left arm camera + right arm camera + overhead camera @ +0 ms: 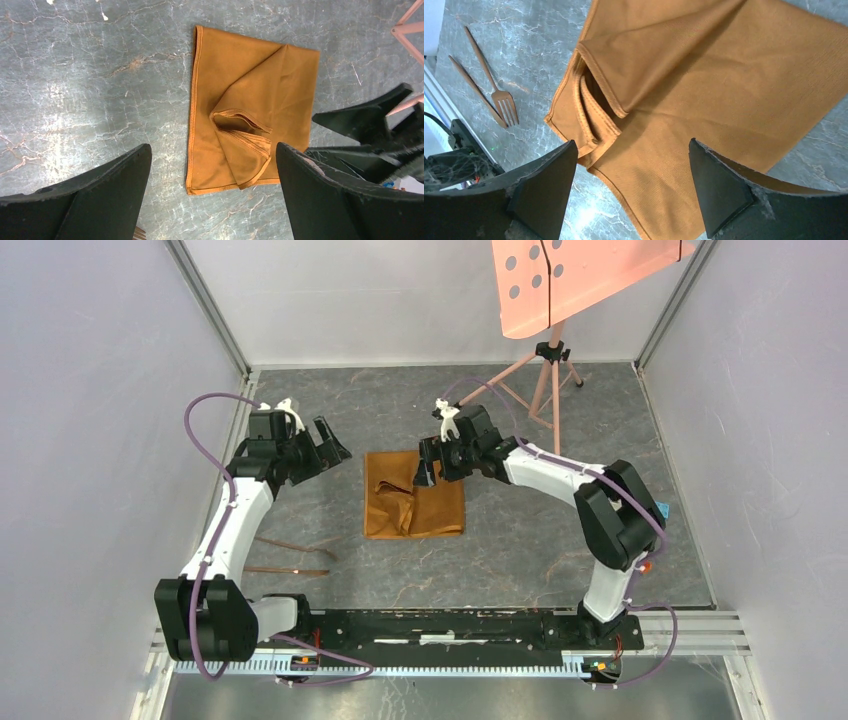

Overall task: Fold the napkin into a case and place the utensils inside
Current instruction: Fold the rectangle-folded napkin at the center of the board, then smooth out the square-folded napkin at the center of the board.

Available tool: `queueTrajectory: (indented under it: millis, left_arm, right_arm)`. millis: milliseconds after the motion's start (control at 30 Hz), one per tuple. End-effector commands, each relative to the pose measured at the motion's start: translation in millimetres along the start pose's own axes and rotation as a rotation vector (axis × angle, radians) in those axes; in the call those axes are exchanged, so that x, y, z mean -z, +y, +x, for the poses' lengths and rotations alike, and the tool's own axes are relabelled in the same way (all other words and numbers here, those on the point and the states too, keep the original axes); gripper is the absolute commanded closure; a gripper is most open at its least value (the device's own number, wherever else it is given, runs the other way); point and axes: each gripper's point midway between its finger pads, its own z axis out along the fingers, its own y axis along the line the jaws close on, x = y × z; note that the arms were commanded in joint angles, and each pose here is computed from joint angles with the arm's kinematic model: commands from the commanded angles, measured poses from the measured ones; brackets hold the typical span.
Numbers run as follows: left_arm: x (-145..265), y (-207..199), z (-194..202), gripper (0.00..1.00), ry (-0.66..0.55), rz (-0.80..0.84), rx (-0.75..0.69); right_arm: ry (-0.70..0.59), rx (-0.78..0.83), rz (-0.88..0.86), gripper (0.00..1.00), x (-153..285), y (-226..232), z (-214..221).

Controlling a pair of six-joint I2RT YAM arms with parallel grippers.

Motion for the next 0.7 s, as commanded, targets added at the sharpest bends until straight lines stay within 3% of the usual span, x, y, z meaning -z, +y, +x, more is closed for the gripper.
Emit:
queueTrajectory:
  millis: [0, 100, 267, 400, 533, 667]
  left_arm:
    - [2, -7, -7, 0.0, -0.036, 0.039, -0.005]
    - [2, -7, -7, 0.0, -0.037, 0.038, -0.008]
    - [3, -7, -8, 0.0, -0.04, 0.041, -0.009]
    - [3, -8, -8, 0.0, -0.041, 0.044, -0.01]
    - [3, -5, -9, 0.0, -0.046, 0.032, -0.012]
    - [4, -2, -10, 0.0, -0.06, 0.012, -0.019]
  right_arm:
    - [-0.056, -0.042, -0.143, 0.12, -22, 15, -4]
    - [-0.043, -0.059, -0.156, 0.14, -36, 11, 0]
    - [-0.048, -0.132, -0.219, 0.26, -55, 15, 3]
    - [-0.086, -0.157, -0.276, 0.27, -70, 31, -8]
    - [-0.162, -0.176, -0.38, 0.29, -87, 60, -49]
    - [-0.289, -0.181, -0.437, 0.26, -88, 81, -110]
